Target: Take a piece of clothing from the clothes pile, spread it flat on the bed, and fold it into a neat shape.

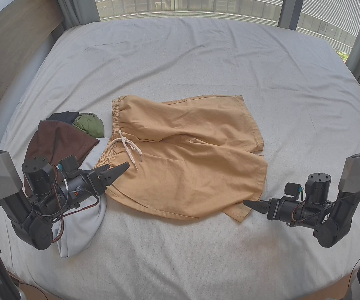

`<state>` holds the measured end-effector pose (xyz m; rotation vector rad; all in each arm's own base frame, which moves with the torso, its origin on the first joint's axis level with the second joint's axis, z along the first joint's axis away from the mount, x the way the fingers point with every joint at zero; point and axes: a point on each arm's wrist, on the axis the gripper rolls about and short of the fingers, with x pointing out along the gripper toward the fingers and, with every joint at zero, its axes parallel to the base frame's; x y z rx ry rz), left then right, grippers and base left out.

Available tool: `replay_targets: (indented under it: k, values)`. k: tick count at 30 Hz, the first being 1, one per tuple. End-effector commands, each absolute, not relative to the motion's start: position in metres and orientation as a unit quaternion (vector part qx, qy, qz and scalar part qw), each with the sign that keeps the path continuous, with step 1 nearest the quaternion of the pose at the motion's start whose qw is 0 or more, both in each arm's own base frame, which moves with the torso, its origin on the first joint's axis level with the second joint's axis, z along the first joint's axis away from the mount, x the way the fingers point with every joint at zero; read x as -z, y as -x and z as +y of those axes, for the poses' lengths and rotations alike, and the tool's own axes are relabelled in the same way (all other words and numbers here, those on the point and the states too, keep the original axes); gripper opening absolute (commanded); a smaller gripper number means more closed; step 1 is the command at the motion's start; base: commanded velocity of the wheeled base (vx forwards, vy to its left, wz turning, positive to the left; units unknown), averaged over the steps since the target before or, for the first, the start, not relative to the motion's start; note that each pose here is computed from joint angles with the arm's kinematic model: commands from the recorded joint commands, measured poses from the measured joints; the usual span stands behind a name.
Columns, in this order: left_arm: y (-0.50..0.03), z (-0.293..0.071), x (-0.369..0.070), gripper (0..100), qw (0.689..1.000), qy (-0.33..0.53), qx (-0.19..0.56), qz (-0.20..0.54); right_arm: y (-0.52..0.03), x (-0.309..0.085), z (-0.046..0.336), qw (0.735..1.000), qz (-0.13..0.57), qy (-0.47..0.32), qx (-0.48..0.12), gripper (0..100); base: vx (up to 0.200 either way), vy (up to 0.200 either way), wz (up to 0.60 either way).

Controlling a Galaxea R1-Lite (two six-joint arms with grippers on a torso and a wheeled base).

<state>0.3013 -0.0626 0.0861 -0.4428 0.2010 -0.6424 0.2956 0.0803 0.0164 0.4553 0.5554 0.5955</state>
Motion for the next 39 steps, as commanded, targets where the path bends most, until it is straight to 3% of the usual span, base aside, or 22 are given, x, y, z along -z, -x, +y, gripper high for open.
replay_targets:
  k: [1,20,39]
  values:
    - [-0.301,-0.056,-0.085,100,0.922,0.219,0.303,0.100,-0.291,-0.016,0.086,0.889,0.274,-0.217,-0.297,100,0.000,0.000,0.00]
    - [-0.313,-0.009,-0.064,100,0.938,0.240,0.221,0.118,-0.290,-0.017,0.095,0.887,0.264,-0.213,-0.313,100,0.000,0.000,0.00]
    - [-0.320,-0.012,-0.047,100,0.934,0.245,0.222,0.139,-0.290,-0.015,0.095,0.887,0.265,-0.212,-0.312,100,0.000,0.000,0.00]
